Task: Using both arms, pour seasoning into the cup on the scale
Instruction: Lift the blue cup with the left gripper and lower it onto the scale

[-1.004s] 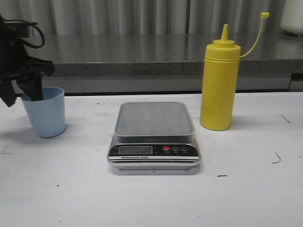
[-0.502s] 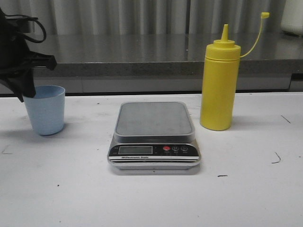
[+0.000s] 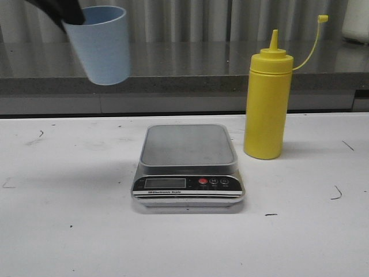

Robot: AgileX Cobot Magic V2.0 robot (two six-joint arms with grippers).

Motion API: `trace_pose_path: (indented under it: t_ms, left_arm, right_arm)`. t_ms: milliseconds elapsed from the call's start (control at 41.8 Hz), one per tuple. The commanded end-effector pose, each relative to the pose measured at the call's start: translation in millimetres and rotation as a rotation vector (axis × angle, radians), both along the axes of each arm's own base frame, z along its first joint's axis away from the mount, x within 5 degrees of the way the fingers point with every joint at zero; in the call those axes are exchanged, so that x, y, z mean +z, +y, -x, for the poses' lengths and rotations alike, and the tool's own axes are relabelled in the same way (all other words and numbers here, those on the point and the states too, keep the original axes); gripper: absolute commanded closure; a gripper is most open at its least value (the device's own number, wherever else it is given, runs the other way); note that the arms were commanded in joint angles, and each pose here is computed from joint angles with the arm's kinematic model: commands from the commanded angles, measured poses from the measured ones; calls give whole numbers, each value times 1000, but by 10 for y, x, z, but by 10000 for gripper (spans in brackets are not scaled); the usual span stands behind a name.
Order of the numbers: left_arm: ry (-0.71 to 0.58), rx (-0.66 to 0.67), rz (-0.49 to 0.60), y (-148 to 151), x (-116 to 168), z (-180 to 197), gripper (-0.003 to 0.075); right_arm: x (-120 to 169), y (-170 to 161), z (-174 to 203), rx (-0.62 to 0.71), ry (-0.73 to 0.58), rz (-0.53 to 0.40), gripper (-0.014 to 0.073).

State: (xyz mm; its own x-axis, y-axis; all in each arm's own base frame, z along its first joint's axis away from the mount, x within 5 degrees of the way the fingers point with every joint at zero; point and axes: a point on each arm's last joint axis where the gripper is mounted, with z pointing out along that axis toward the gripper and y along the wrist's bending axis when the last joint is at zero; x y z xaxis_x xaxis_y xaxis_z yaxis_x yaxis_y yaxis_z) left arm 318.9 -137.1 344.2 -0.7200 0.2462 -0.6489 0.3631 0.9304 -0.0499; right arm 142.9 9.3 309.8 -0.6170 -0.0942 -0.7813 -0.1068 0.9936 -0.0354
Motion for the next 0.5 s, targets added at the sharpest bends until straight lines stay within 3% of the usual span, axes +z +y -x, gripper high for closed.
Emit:
trace_pose_path:
  t_ms: [0, 191, 478]
  left_arm:
    - [-117, -87, 26, -260, 207, 115, 741]
    - [-46, -123, 37, -629, -22, 30, 741]
    - [24, -81, 40, -887, -294, -367, 741]
  right_arm:
    - [144, -8, -43, 1, -88, 11, 111]
    - [144, -8, -43, 1, -88, 11, 111]
    - [144, -8, -43, 1, -88, 11, 111]
